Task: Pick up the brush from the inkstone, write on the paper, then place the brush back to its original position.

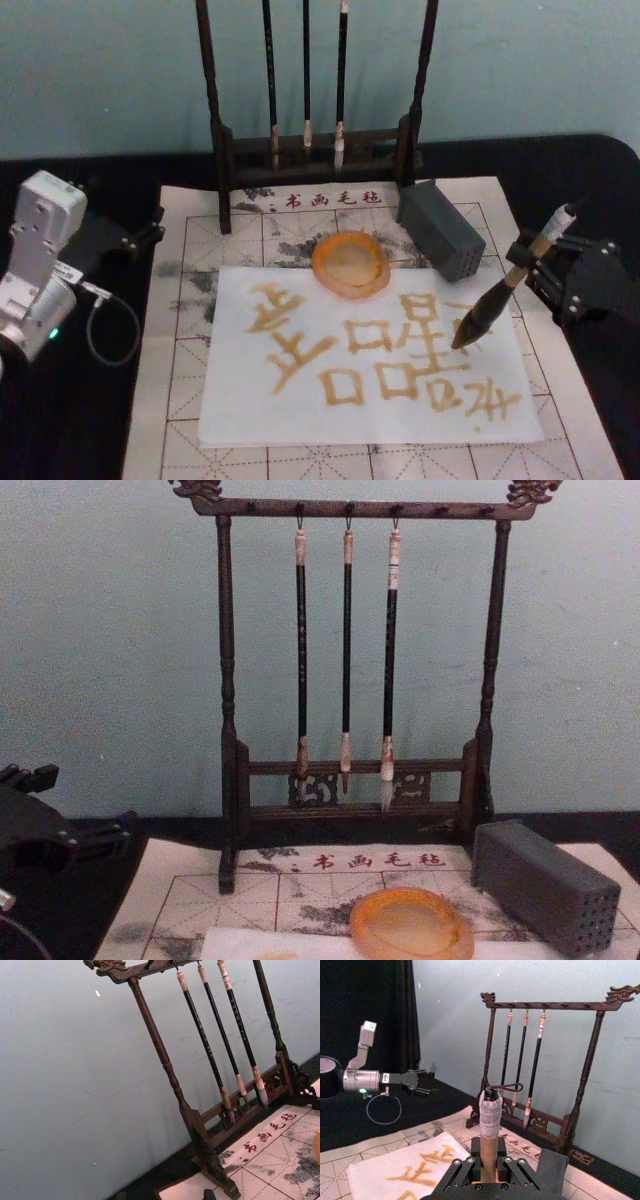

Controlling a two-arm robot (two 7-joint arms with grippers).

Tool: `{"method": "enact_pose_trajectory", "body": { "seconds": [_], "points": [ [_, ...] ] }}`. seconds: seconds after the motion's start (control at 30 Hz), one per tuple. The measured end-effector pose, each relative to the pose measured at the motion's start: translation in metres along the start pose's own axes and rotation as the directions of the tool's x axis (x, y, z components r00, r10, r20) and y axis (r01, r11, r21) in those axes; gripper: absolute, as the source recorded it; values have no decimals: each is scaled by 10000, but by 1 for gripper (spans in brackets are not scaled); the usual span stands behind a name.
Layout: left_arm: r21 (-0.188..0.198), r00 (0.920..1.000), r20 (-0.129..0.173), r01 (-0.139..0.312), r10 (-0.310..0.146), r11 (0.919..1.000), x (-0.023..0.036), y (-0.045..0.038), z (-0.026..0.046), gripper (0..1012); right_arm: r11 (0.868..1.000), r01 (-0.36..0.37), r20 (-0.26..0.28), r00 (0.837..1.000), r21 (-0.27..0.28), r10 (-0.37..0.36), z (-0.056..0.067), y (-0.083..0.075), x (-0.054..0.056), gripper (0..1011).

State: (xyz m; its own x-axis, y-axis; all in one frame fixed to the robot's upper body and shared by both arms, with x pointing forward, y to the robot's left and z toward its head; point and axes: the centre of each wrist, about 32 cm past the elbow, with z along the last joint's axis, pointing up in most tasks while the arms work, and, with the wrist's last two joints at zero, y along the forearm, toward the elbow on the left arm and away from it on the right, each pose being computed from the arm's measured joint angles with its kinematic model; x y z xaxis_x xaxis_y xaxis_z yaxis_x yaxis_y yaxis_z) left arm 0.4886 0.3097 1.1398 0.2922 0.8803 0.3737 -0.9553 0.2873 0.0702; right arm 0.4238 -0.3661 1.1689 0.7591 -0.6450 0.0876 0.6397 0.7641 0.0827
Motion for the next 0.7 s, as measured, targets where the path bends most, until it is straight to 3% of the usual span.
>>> {"method": "enact_pose_trajectory", "body": {
  "seconds": [0.7],
  "points": [
    [0,10000,1,1,-1,10000,0,0,0,1001,9999,-31,27,10000,-130,31,-11,-17,-28,197]
  ]
}}
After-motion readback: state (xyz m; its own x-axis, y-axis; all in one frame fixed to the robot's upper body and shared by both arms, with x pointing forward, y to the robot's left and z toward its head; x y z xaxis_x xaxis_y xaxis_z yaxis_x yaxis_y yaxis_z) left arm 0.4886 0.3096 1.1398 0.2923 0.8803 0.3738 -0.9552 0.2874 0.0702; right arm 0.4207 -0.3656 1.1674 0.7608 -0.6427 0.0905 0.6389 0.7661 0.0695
